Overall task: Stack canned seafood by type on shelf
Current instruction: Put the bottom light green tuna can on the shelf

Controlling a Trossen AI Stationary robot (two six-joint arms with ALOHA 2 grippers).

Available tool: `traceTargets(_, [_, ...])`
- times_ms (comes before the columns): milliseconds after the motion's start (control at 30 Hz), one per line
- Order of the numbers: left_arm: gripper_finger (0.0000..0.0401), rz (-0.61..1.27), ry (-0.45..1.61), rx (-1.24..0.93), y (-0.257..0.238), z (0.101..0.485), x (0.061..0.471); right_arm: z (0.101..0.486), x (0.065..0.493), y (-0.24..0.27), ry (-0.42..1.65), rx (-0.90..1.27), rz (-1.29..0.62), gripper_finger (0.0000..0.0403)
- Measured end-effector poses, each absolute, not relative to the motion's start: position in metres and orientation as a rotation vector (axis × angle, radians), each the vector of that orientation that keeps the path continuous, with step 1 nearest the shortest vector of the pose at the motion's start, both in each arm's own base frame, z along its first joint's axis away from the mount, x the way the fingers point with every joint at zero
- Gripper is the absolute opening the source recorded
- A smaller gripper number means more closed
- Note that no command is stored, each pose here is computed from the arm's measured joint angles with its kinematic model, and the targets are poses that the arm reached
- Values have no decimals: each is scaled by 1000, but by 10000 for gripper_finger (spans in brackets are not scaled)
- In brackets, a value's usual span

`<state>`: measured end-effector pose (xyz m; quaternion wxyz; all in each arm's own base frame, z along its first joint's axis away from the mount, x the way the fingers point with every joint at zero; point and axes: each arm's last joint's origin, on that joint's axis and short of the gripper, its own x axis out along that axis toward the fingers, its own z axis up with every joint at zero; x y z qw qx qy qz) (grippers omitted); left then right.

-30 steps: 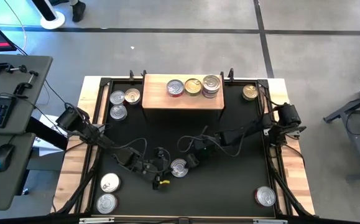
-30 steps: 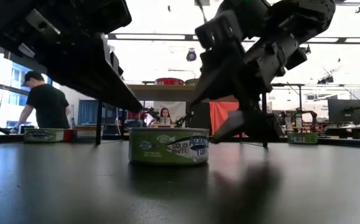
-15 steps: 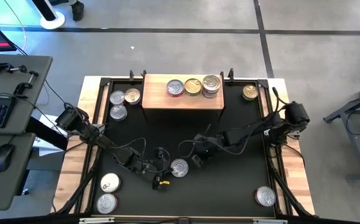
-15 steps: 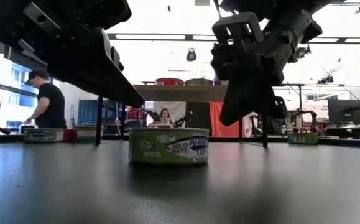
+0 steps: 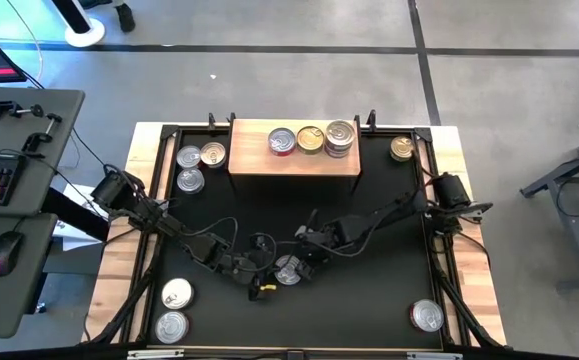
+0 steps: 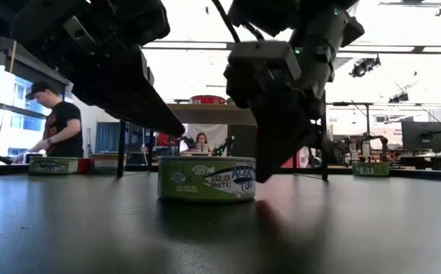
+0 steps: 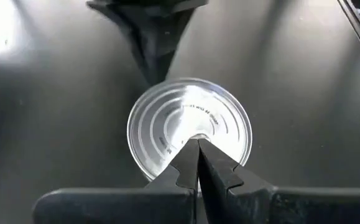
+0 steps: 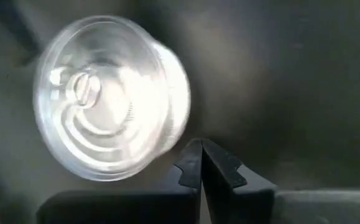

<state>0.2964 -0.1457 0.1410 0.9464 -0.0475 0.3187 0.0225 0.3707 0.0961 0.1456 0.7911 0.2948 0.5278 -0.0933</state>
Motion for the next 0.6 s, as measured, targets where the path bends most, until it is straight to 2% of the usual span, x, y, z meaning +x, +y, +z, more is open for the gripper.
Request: traceTargets(600, [0,48,689,-165,-150,117,302,146,372,99,1108,696,-235,0])
